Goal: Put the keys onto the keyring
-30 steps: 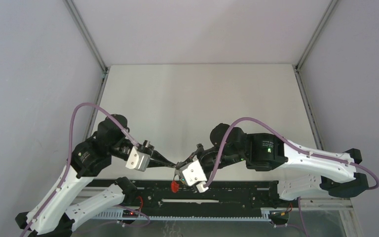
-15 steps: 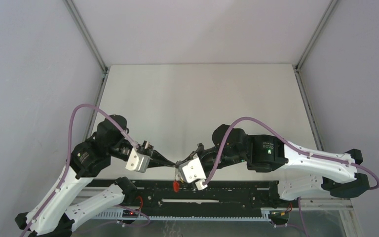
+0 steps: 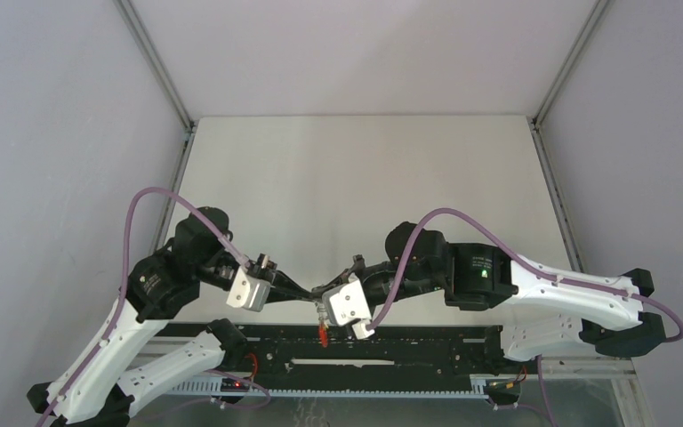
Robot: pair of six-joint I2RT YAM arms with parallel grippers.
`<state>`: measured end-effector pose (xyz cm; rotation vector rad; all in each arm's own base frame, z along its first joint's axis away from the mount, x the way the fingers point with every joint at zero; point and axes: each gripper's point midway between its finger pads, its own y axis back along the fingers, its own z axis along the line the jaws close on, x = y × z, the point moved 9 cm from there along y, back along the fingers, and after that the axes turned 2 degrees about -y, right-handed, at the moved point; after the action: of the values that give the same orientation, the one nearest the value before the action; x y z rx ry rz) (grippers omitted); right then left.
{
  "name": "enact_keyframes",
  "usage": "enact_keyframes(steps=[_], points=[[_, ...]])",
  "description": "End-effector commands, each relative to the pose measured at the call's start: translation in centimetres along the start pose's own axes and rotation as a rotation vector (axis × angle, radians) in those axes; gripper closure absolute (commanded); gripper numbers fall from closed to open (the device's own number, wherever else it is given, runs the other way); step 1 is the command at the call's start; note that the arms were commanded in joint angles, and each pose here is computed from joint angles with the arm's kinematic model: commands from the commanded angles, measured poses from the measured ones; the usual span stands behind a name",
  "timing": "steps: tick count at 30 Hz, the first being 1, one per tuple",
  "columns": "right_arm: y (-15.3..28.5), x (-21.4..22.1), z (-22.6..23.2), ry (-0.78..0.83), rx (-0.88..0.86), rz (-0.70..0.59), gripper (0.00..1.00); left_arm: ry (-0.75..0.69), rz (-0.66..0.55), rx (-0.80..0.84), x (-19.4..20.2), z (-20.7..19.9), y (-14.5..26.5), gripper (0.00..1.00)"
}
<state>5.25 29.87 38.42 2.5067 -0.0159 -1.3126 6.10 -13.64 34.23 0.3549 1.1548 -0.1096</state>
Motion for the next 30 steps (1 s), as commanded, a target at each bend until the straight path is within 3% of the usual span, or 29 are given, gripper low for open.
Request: enact_keyframes(steps=[1, 20, 30], points=[[0.1, -1.4, -1.8, 0.02, 0.103, -0.086, 1.0, -0.061, -0.039, 0.021, -0.8, 0.3, -0.3, 1.0], [0.7, -0.3, -1.4, -0.05, 0.102, -0.041, 1.0, -0.113, -0.026, -0.013, -1.4, 0.6, 0.1, 1.0], [-0.6, 1.2, -2.2, -0.136, 0.175, 0.078, 1.0, -0.168, -0.015, -0.031, -1.8, 1.1, 0.3, 1.0]])
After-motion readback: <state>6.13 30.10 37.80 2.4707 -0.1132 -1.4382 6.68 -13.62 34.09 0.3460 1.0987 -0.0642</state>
